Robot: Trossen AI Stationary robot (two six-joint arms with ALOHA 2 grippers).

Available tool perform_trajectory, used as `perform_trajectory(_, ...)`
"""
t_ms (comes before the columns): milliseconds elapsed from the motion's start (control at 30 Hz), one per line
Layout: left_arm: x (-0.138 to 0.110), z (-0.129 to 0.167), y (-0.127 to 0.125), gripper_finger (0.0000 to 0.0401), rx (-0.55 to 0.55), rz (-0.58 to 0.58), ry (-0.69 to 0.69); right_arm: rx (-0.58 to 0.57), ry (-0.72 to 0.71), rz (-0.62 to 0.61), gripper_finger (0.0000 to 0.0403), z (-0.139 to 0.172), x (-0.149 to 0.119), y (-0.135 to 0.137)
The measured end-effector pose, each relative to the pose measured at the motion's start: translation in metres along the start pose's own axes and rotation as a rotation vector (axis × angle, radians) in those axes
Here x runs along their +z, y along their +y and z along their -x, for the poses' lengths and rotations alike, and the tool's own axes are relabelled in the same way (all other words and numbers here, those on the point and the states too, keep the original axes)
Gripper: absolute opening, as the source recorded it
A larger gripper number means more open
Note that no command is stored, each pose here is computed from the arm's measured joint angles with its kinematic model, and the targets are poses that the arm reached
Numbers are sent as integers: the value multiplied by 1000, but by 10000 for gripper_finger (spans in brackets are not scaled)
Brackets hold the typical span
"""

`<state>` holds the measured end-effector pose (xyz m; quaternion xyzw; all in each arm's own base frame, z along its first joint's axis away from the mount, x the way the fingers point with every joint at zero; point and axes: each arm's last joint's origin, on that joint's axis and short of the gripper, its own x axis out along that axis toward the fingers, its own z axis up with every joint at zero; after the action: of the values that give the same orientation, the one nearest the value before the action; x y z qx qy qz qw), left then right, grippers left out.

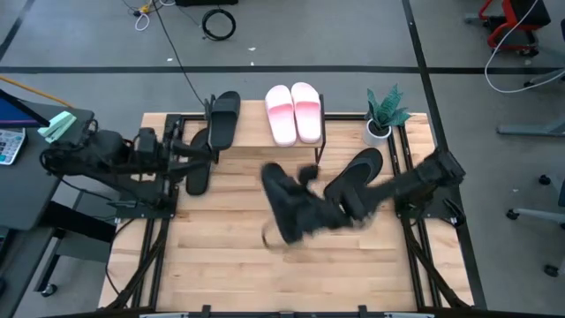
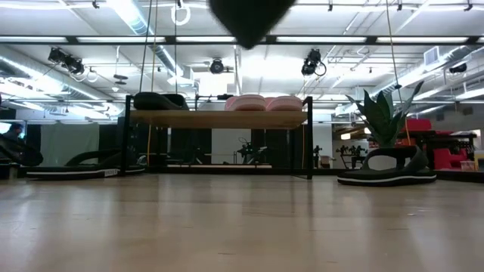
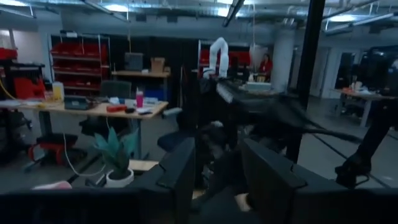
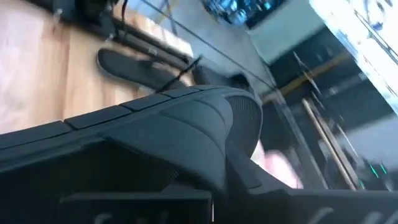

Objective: Pick and place slides into the shelf
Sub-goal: Align the black slide on the shelf with the other black slide

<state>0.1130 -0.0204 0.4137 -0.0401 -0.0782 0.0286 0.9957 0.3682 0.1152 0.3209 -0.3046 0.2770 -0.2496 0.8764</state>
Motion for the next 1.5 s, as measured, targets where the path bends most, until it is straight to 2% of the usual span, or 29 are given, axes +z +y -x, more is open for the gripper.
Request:
perform_trajectory(67,2,5,2,135,1,10,-16,-14,-27,3,11,-29,2,-23)
perform_trajectory(167,3,8,3,130,6,-16,-15,-96,-17,27,14,-65,-4,-60)
perform_trajectory(233,1,10,5,127,40,-92,8,-72,-23,75,14,-87,-13,-82)
perform_trajectory(300,-2,10,7,122,127,-196,44,-20,-58,89,11,-105,-23,-102)
perform_trajectory(367,-5,10,11,116,233,-292,95,-16,-83,56,11,-121,-31,-120)
perform_trajectory(433,-11,10,13,110,310,-378,165,-65,-94,15,11,-134,-38,-136)
perform_trajectory(500,-16,9,14,103,345,-440,226,-75,-118,-12,12,-145,-45,-148)
perform_trajectory(567,-22,7,14,95,340,-478,279,-73,-203,-65,12,-156,-47,-157)
perform_trajectory(700,-29,-4,13,78,361,-506,336,-90,-235,-35,11,-183,-49,-153)
perform_trajectory(800,-35,-15,15,66,392,-522,375,-83,-187,-12,11,-215,-47,-148)
perform_trajectory(933,-43,-26,20,54,436,-514,432,-175,-91,-21,13,-246,-36,-162)
perform_trajectory(1033,-48,-29,23,48,460,-497,473,-177,17,-8,12,-257,-33,-173)
perform_trajectory(1267,-50,-29,28,39,496,-490,499,-122,151,-65,14,-278,-51,-181)
perform_trajectory(1367,-51,-30,29,39,501,-476,498,-113,205,-14,14,-292,-65,-172)
perform_trajectory(1500,-51,-30,29,40,508,-446,489,-103,213,92,24,-299,-68,-163)
